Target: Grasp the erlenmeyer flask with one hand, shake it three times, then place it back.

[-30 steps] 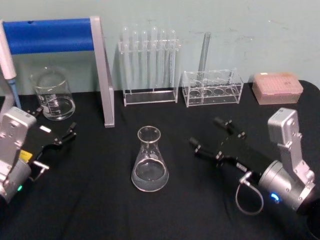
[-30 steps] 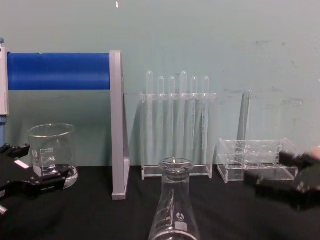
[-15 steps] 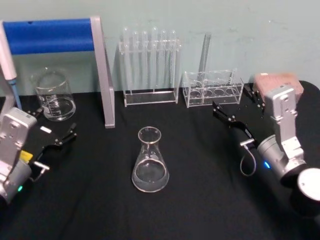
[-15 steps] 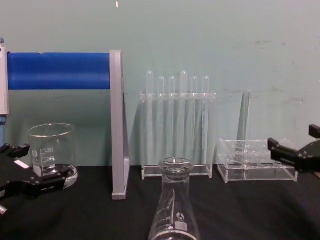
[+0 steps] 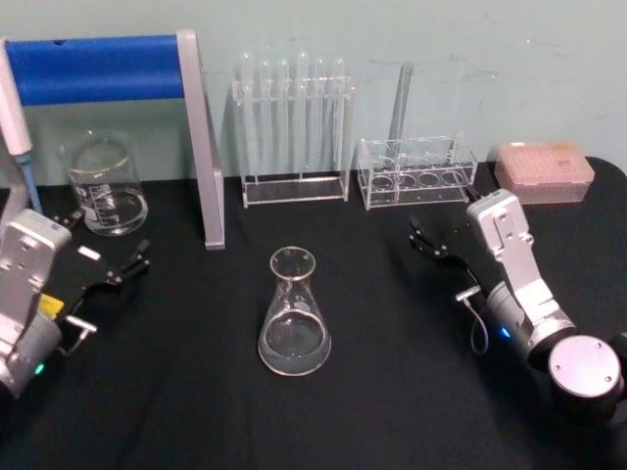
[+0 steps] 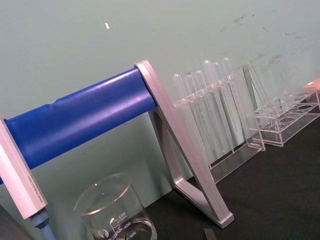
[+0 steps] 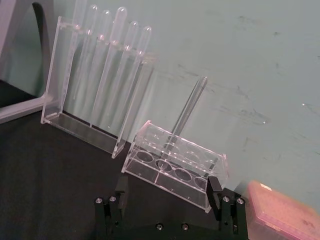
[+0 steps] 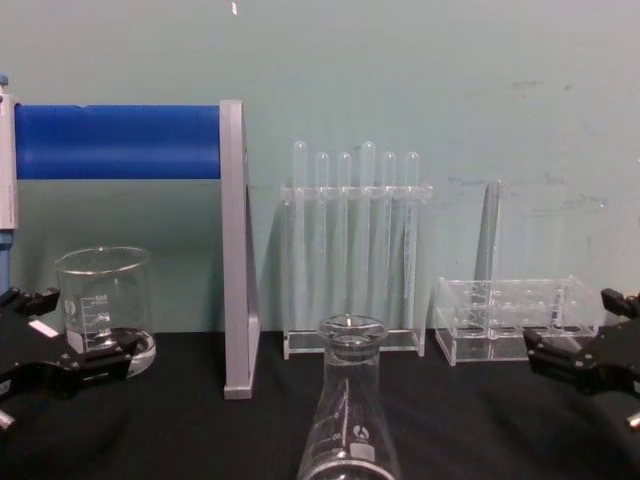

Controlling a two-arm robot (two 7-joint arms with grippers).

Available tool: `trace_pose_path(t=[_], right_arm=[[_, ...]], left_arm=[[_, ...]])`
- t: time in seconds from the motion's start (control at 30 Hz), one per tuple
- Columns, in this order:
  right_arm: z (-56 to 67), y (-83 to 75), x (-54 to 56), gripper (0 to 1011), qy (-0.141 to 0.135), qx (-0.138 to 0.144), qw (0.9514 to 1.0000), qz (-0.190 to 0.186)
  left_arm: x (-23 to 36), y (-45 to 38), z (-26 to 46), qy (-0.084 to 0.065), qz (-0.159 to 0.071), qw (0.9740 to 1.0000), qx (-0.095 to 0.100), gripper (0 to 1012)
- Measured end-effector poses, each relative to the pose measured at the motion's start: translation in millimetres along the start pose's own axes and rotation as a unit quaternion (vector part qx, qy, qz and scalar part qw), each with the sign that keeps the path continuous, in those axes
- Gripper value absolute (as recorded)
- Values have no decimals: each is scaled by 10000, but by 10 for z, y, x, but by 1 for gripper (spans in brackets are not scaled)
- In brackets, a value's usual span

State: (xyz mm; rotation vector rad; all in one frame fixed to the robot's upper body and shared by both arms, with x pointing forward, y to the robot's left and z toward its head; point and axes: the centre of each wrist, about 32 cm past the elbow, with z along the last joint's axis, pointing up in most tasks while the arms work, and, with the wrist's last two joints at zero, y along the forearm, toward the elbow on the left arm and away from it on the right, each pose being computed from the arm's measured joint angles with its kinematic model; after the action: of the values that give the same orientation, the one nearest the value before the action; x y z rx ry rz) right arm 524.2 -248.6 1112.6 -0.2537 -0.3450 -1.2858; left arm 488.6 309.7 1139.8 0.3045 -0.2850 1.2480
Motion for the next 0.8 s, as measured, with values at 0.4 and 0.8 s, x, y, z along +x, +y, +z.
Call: trace_pose_path(t=[0.4,0.8], right_arm=[[-5,4,-2,1000,-75,-35,10000,27],[-5,4,-2,1000,-70,-36,10000,27]], left_arm=[[0,0,0,0,0,10000,0,1001],[0,0,0,0,0,10000,0,1001]])
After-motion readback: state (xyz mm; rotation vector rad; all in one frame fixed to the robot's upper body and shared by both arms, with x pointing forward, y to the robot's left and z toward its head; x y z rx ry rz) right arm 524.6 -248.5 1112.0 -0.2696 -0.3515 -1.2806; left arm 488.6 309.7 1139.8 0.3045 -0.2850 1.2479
